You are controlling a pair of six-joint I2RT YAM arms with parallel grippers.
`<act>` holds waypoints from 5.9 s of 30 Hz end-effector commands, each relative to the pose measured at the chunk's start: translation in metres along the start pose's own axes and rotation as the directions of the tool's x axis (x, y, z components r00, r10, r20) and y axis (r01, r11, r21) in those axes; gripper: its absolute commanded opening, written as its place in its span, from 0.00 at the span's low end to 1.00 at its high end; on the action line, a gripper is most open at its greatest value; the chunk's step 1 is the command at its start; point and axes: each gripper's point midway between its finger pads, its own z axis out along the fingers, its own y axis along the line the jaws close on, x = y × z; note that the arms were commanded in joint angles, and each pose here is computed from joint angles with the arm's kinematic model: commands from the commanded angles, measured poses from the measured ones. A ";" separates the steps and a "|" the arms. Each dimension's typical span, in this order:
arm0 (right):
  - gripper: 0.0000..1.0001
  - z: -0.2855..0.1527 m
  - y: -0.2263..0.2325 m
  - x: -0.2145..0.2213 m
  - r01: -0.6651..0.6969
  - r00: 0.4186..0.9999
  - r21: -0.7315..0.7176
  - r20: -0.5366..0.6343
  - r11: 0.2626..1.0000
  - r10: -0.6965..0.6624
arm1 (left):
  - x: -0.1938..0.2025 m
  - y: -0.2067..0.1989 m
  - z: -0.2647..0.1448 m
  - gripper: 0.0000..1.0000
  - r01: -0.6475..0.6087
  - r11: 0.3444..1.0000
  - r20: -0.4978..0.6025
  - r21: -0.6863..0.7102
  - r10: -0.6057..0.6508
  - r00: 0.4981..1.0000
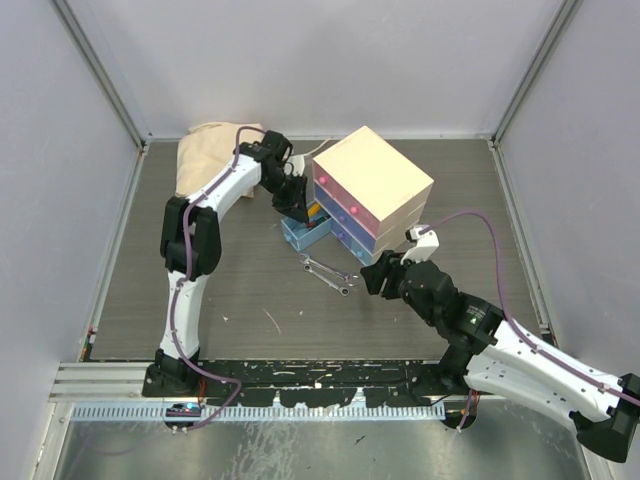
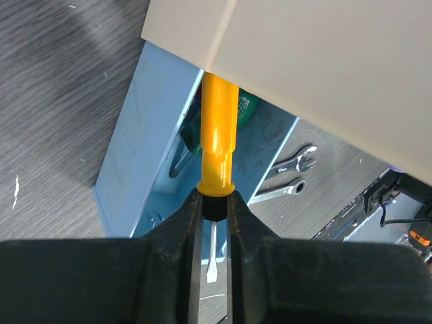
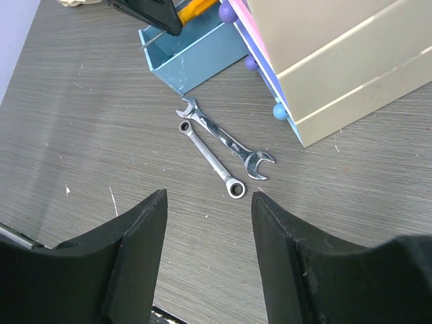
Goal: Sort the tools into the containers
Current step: Place the screwdriver in the drawer, then close the drawer in the storage box, then open the drawer in the storage box.
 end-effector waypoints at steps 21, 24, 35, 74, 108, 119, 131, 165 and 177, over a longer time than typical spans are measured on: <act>0.58 -0.015 0.003 -0.037 0.007 0.996 0.018 0.088 1.000 -0.009 | -0.037 -0.033 -0.074 0.42 -0.081 0.997 0.283 -0.003 0.079 0.956; 0.60 -0.019 0.004 -0.051 0.026 0.993 0.043 0.110 0.999 -0.031 | -0.035 -0.035 -0.093 0.43 -0.088 0.996 0.342 -0.016 0.088 0.936; 0.64 -0.011 0.045 -0.125 0.206 0.967 0.075 0.134 0.976 -0.215 | 0.001 -0.021 -0.146 0.64 0.032 0.993 0.634 -0.114 0.048 0.772; 0.65 0.146 -0.073 -0.255 0.144 0.989 -0.010 0.030 0.989 -0.144 | 0.048 0.032 -0.045 0.45 0.181 0.981 0.646 0.067 -0.181 0.741; 0.64 0.183 -0.082 -0.208 0.067 0.987 -0.090 -0.140 0.994 -0.079 | 0.014 0.031 -0.016 0.34 0.116 0.985 0.624 0.130 -0.172 0.762; 0.63 0.185 -0.083 -0.196 0.046 0.983 -0.102 -0.172 0.994 -0.063 | -0.015 0.013 -0.003 0.32 0.090 0.975 0.612 0.202 -0.198 0.766; 0.62 0.183 -0.085 -0.186 0.025 0.980 -0.094 -0.192 0.995 -0.043 | -0.046 -0.003 0.020 0.38 0.171 0.959 0.616 0.227 -0.277 0.738; 0.62 0.152 -0.083 -0.213 0.030 0.997 0.000 -0.070 1.000 -0.030 | 0.001 -0.059 0.013 0.55 -0.020 0.927 0.616 0.375 -0.233 0.752; 0.62 0.154 -0.083 -0.206 0.030 0.996 -0.012 -0.088 0.999 -0.030 | -0.015 -0.075 0.053 0.46 -0.018 0.885 0.577 0.465 -0.287 0.764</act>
